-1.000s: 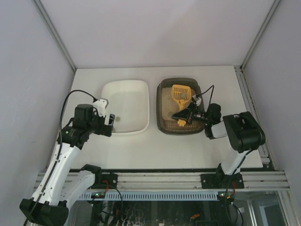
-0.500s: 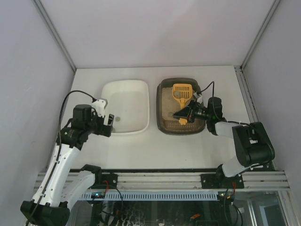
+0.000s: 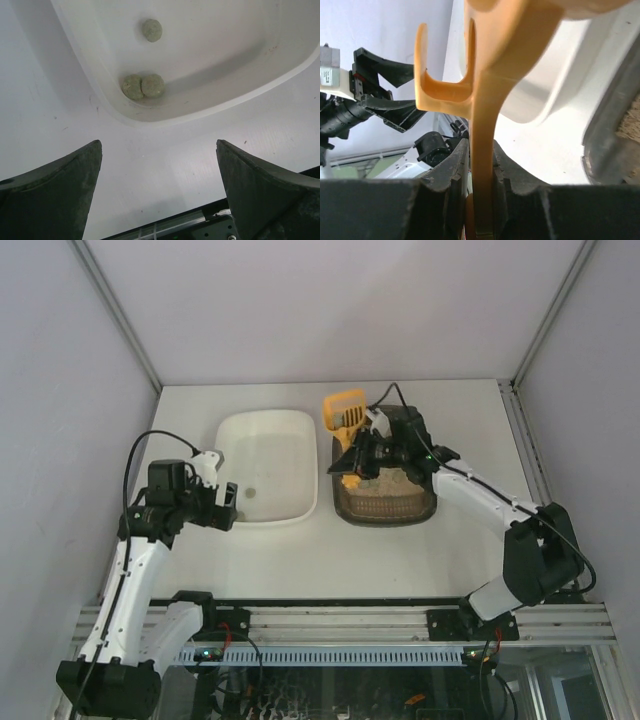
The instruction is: Clean the litter box
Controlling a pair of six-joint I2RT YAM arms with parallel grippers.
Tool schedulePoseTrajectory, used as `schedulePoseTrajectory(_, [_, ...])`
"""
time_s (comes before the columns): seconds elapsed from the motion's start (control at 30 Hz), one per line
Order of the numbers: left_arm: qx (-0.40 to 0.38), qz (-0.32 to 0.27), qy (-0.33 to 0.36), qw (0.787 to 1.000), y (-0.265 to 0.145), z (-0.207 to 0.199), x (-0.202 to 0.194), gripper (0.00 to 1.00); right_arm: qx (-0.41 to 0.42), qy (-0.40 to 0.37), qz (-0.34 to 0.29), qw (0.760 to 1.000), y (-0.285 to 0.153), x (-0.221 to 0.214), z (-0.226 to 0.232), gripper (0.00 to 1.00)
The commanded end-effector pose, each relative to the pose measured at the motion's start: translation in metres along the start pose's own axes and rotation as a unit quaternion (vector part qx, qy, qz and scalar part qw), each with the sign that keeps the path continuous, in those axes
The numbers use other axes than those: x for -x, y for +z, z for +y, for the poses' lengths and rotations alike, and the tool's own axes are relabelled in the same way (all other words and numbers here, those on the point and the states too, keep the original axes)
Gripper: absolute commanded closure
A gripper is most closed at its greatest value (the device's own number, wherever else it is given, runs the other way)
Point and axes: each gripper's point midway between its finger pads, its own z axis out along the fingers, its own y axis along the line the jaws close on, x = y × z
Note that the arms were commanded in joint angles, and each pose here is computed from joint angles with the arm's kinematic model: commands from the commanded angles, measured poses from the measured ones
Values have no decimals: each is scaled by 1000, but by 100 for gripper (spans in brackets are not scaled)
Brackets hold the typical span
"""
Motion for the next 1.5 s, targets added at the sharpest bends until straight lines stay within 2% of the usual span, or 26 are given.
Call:
schedulePoseTrajectory(0.0, [-21,3,7,1000,2,-3,0,0,-136,-61,28,988,5,-12,-2,100])
schedulePoseTrajectory(0.13, [-17,6,1,1000,3,0,-1,0,-209,-110,72,969,23,-22,0,100])
schedulePoseTrajectory(0.2, [-12,7,-4,1000,3,3,-1,0,-254,-147,86,952,33,-27,-1,100])
schedulePoseTrajectory(0.27, [-6,10,-9,1000,4,6,-2,0,-318,-198,112,920,44,-39,-8,100])
schedulePoseTrajectory(0.33, [-1,11,-14,1000,4,9,-3,0,-375,-251,106,886,47,-36,-3,100])
schedulePoseTrajectory(0.5, [5,8,-23,1000,3,14,-3,0,-504,-353,90,783,60,-22,-8,100])
schedulePoseTrajectory(0.6, [4,9,-25,1000,3,15,-3,0,-535,-393,75,744,62,-17,-2,100])
schedulePoseTrajectory(0.63, [4,8,-24,1000,3,15,-3,0,-538,-400,72,738,62,-17,-1,100])
schedulePoseTrajectory(0.7, [1,9,-24,1000,3,14,-3,0,-546,-407,68,729,60,-18,-2,100])
schedulePoseTrajectory(0.83, [0,11,-24,1000,4,14,-4,0,-550,-407,67,727,54,-20,-2,100])
schedulePoseTrajectory(1.17, [4,6,-26,1000,4,15,-5,0,-515,-404,68,753,57,-22,9,100])
schedulePoseTrajectory(1.47, [1,6,-26,1000,4,13,-5,0,-511,-427,55,744,58,-24,15,100])
